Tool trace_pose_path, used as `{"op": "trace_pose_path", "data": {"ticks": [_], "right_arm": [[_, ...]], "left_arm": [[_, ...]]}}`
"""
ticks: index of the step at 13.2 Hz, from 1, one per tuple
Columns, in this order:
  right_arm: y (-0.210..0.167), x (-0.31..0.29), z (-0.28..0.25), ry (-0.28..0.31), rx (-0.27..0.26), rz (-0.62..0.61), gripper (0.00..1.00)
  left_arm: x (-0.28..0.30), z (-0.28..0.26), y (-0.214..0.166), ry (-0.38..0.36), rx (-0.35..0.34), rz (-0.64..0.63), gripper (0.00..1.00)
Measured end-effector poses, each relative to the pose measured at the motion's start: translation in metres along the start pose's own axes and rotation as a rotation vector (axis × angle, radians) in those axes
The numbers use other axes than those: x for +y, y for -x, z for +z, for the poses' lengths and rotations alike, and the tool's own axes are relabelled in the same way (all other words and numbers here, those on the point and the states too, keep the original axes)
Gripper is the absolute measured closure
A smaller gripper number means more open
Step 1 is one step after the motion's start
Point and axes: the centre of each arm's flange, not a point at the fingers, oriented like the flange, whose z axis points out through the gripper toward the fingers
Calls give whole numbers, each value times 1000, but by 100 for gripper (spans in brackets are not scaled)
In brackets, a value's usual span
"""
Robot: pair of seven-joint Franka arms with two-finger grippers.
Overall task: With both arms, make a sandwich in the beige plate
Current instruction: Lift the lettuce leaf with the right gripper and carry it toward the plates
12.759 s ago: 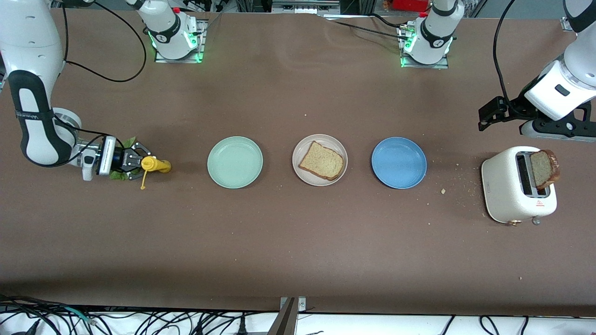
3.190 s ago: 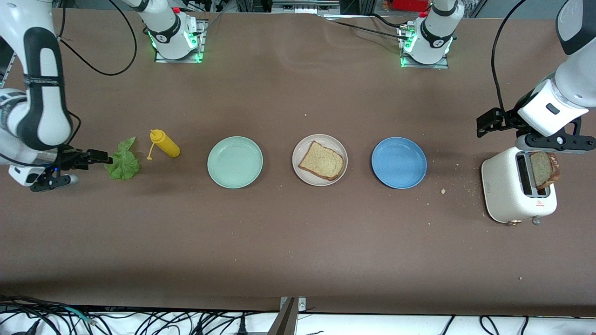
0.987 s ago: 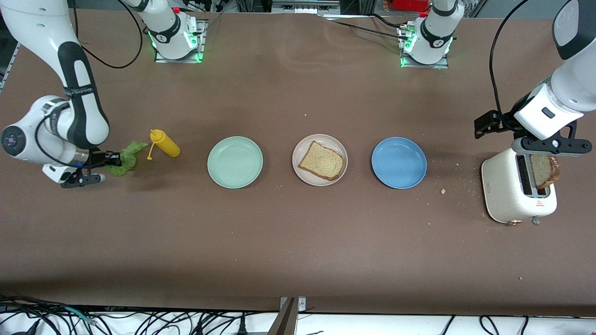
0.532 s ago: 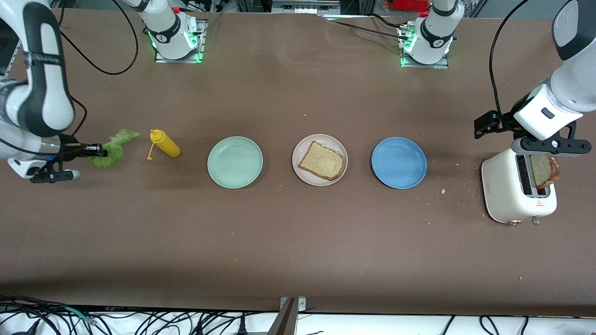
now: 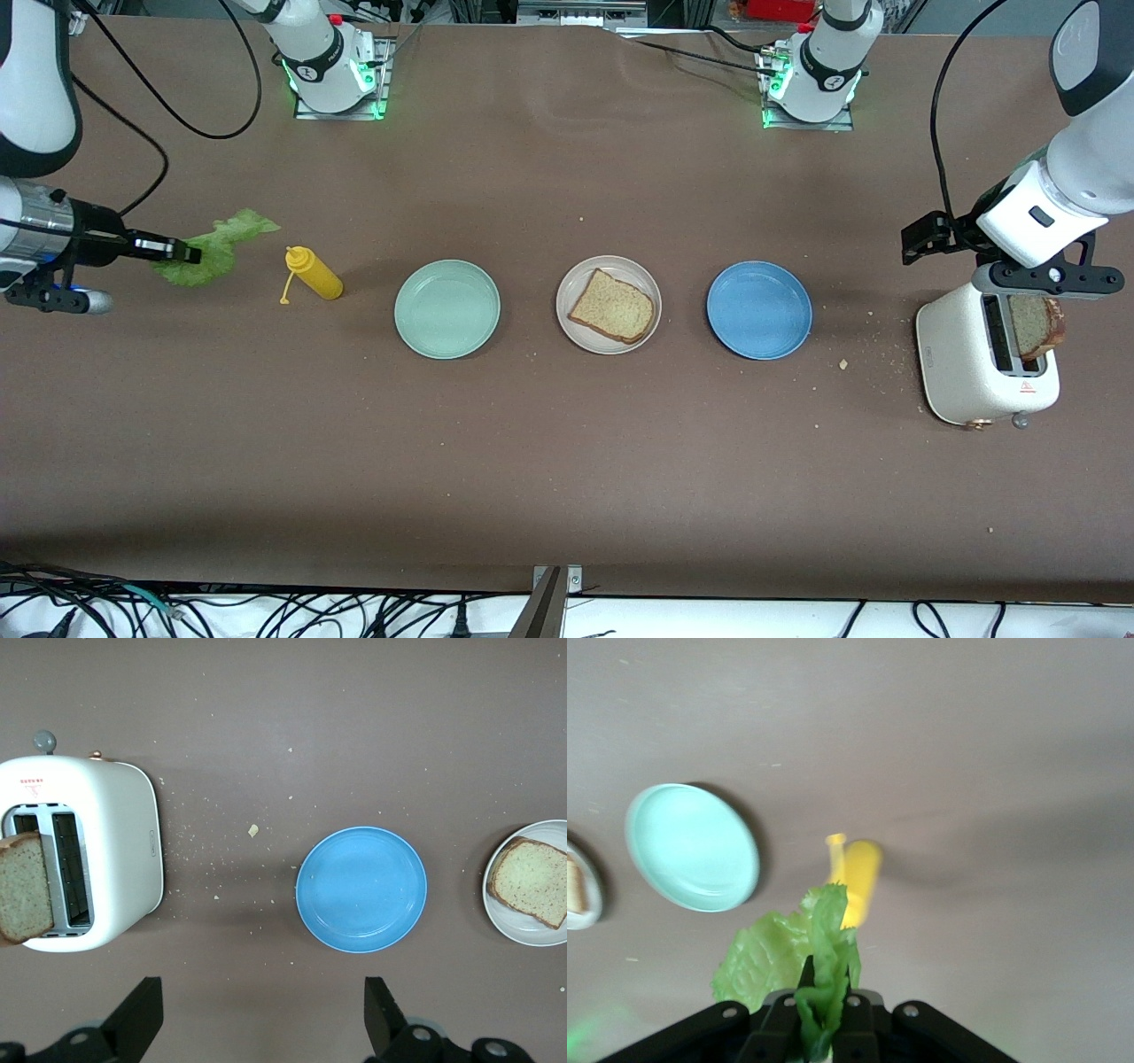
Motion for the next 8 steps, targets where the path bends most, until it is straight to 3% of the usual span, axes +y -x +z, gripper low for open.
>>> {"op": "trace_pose_path", "data": {"ticks": [3, 8], "right_arm": [[10, -74, 14, -64, 5, 157, 93], [32, -214, 61, -156, 113, 405, 93]], "left_arm": [[0, 0, 0, 0, 0, 0, 0], [0, 1, -1, 0, 3, 0, 0]]}}
